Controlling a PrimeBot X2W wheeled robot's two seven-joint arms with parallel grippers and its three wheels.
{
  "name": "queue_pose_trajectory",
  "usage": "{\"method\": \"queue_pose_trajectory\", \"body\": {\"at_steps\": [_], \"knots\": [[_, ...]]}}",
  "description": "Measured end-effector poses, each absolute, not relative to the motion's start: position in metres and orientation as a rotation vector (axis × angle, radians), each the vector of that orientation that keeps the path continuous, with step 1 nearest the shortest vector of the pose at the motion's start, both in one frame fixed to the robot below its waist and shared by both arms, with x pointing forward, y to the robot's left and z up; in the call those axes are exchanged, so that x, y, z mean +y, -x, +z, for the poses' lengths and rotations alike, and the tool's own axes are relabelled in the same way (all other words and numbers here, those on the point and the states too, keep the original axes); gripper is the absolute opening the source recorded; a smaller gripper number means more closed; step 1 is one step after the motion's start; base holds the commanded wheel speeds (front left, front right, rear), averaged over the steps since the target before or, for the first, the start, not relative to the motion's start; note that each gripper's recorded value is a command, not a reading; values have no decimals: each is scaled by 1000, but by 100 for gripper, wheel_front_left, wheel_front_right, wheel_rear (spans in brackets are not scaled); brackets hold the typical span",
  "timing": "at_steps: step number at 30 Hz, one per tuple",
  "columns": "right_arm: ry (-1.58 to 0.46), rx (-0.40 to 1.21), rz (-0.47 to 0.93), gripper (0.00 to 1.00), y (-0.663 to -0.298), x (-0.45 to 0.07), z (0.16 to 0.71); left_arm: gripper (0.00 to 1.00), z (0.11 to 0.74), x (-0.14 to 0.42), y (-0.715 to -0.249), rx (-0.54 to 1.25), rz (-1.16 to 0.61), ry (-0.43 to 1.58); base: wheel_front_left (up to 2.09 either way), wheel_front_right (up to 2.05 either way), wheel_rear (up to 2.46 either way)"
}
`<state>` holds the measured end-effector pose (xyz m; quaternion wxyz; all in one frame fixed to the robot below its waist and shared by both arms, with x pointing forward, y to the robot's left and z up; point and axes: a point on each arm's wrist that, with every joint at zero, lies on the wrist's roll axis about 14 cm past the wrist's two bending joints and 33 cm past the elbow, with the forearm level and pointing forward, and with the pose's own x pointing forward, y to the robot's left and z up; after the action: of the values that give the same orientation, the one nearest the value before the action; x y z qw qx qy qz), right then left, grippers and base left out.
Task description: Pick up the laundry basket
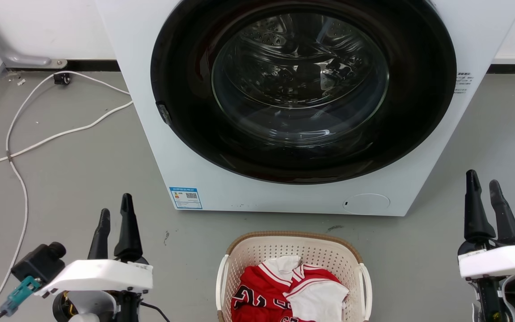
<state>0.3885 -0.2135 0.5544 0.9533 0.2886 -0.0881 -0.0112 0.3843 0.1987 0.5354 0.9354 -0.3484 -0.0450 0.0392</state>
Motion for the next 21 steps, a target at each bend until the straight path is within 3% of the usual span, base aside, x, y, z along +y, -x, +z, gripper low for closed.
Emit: {"method": "queue_pose_trajectory", "body": {"at_steps": [21], "knots": [[-272, -141, 37, 100, -386, -189, 542, 100, 531, 151, -381, -69, -55, 308, 0, 0, 0]]}}
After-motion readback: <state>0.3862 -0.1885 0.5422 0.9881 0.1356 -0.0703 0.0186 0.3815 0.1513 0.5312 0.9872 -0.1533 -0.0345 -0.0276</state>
